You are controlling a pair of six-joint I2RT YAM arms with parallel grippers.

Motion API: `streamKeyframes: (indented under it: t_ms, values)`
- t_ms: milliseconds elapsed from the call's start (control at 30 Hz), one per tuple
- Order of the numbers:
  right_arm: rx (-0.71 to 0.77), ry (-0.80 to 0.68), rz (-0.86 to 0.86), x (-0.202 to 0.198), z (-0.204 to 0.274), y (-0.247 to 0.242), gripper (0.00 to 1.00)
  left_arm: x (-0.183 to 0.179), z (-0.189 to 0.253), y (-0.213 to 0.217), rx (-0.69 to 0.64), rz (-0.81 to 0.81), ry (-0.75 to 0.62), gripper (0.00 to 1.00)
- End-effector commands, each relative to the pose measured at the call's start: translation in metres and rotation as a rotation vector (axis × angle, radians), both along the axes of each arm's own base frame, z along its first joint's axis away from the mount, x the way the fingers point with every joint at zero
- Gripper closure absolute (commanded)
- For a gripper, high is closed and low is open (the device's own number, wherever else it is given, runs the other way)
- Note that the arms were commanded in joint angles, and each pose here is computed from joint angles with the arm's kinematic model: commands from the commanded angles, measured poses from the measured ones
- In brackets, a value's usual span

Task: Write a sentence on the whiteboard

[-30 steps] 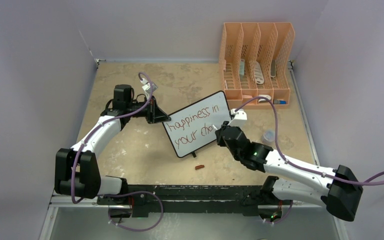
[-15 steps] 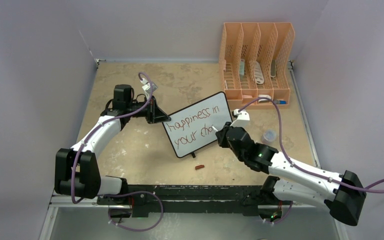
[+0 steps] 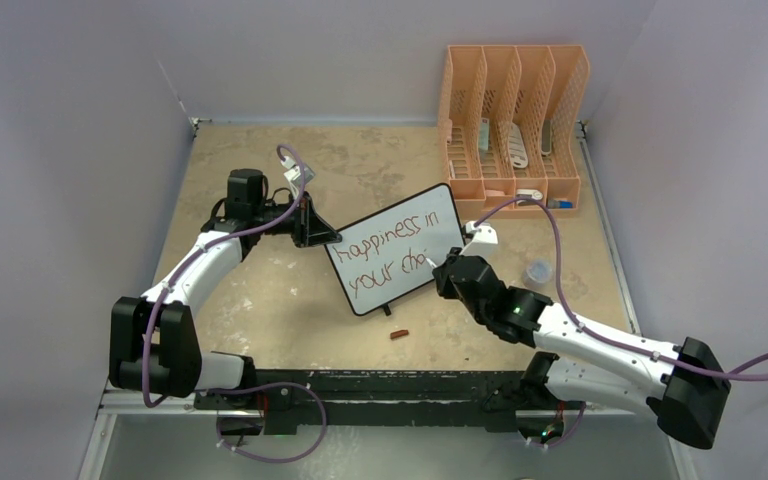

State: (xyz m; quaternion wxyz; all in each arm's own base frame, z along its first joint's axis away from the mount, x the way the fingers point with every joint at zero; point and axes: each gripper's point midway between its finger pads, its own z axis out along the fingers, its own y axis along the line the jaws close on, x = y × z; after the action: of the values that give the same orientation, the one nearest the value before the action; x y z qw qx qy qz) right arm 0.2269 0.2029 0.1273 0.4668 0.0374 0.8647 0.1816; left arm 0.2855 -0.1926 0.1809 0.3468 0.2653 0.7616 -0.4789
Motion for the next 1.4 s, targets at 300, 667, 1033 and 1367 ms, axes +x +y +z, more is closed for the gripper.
streamKeyframes:
  t_ms: [300, 667, 1033, 1367]
  values:
    - [0.027, -0.059, -0.034, 0.010, 0.017, 0.000, 1.00, 0.014, -0.026, 0.014, 0.108, 0.091, 0.015, 1.00]
    - [0.028, -0.077, -0.049, 0.015, 0.019, 0.000, 1.00, 0.014, -0.026, 0.014, 0.108, 0.091, 0.016, 1.00]
    - [0.012, -0.057, -0.045, 0.014, 0.010, 0.001, 1.00, 0.014, -0.026, 0.014, 0.107, 0.091, 0.014, 1.00]
    - [0.003, 0.011, -0.045, 0.004, -0.003, -0.002, 1.00, 0.014, -0.025, 0.014, 0.108, 0.092, 0.013, 1.00]
